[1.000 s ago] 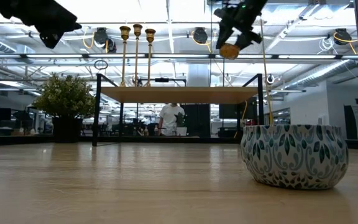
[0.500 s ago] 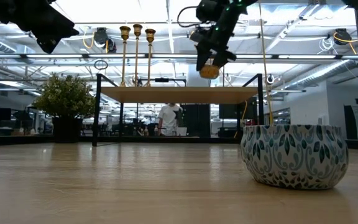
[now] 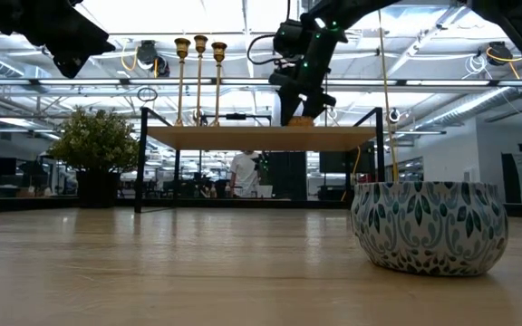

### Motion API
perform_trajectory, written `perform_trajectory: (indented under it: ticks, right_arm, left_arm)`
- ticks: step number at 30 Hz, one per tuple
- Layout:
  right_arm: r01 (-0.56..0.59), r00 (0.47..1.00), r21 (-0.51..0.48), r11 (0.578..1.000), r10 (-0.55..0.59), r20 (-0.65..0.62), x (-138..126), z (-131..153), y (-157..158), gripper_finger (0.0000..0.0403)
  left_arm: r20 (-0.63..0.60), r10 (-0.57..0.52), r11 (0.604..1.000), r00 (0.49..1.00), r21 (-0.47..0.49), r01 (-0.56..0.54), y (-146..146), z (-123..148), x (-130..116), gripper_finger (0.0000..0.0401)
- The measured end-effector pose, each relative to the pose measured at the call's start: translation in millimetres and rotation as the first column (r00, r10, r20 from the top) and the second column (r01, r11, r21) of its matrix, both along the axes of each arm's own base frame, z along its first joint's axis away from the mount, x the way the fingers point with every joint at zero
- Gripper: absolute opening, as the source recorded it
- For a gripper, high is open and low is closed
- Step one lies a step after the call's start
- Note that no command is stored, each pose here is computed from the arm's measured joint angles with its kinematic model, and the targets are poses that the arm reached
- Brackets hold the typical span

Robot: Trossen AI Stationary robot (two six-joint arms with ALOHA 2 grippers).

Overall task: Pick & Place candle stick holders
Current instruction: Put the orange scented candle on the shelf

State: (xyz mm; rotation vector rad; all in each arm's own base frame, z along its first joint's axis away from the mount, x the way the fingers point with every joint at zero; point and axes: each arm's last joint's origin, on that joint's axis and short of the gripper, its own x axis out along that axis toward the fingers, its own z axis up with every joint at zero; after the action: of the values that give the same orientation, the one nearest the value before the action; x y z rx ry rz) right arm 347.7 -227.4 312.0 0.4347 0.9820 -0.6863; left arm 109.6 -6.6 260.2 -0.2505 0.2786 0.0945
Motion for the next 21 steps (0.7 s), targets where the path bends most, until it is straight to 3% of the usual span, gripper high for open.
perform_trajectory:
  ticks: [9,21]
  right_arm:
    - [-0.026,0.999,-0.031,0.999,0.027,0.018,3.2,0.0,-2.9,0.0274]
    - [-0.095,0.995,0.004,0.995,0.095,0.011,8.1,-6.9,0.4,0.0289]
  left_arm:
    - [0.003,0.002,1.000,1.000,-0.007,-0.002,0.0,0.2,0.1,0.0086]
    - [0.008,0.009,1.000,1.000,-0.026,-0.008,0.0,0.6,0.4,0.0086]
